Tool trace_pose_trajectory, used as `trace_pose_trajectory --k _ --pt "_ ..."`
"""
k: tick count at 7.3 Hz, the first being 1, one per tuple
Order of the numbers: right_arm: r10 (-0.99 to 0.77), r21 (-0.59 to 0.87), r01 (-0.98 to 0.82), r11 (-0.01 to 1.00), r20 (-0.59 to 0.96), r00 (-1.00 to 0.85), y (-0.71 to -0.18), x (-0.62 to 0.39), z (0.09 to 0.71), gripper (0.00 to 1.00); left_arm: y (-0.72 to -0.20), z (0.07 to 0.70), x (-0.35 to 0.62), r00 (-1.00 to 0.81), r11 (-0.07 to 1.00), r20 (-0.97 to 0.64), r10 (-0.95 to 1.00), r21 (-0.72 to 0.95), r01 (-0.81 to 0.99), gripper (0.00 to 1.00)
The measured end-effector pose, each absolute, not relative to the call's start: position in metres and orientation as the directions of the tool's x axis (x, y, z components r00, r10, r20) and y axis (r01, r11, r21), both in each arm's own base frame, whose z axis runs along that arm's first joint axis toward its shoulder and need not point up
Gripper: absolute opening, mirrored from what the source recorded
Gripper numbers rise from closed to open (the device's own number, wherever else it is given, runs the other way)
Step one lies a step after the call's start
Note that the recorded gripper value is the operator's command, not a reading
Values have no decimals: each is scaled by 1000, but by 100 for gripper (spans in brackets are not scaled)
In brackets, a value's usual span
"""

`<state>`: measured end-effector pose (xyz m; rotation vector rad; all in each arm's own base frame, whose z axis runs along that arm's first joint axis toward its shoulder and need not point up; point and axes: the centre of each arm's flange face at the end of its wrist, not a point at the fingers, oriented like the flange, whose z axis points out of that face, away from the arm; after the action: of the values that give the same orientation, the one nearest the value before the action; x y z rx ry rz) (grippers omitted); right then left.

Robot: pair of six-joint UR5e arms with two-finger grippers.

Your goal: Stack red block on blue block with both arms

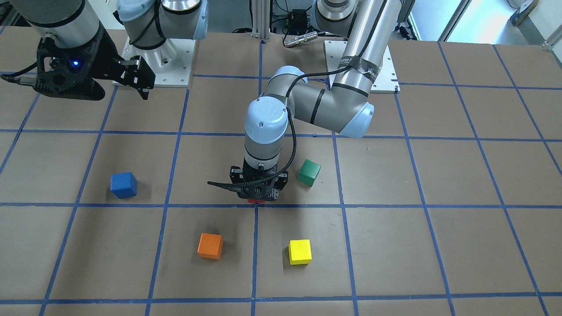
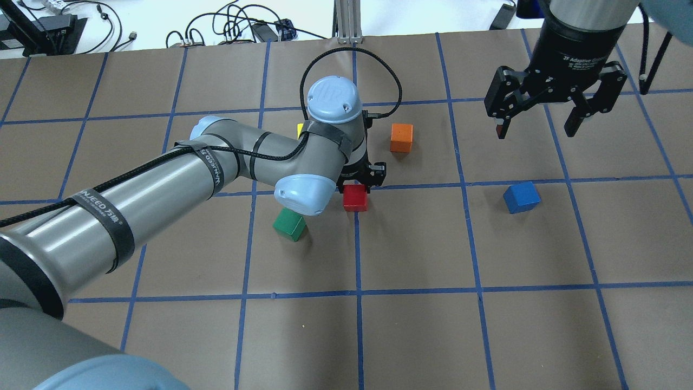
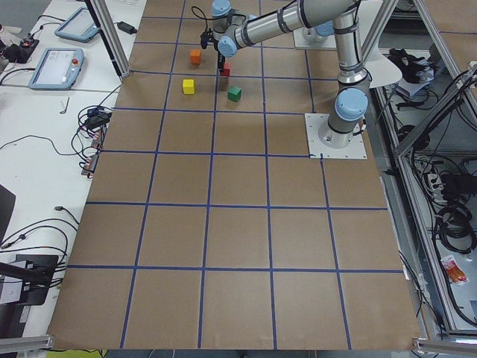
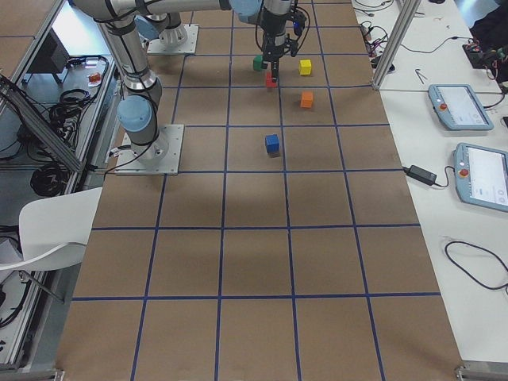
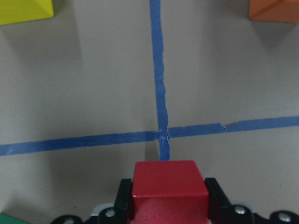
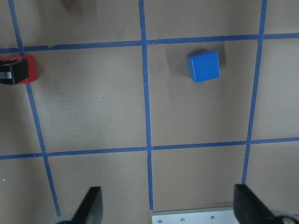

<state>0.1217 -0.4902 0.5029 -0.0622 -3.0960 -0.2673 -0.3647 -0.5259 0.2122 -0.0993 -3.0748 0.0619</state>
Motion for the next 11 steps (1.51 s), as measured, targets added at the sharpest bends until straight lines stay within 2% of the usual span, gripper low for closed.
trace_pose_trajectory --k 2,5,7,9,11 --pt "36 180 42 983 38 -999 -489 121 498 100 -535 237 -353 -995 995 70 66 -75 61 100" --pt "40 197 47 979 39 -998 -488 120 490 100 -560 352 -273 -987 986 42 154 -77 151 100" --pt "40 198 47 979 39 -998 -488 120 490 100 -543 414 -219 -974 972 -26 227 -62 228 100" --pt "40 198 47 979 39 -998 -488 120 489 100 -512 476 -188 -974 967 -52 223 -118 227 100" --pt "39 200 46 979 39 -998 -488 120 489 100 -491 501 -180 -978 965 -56 203 -158 210 100"
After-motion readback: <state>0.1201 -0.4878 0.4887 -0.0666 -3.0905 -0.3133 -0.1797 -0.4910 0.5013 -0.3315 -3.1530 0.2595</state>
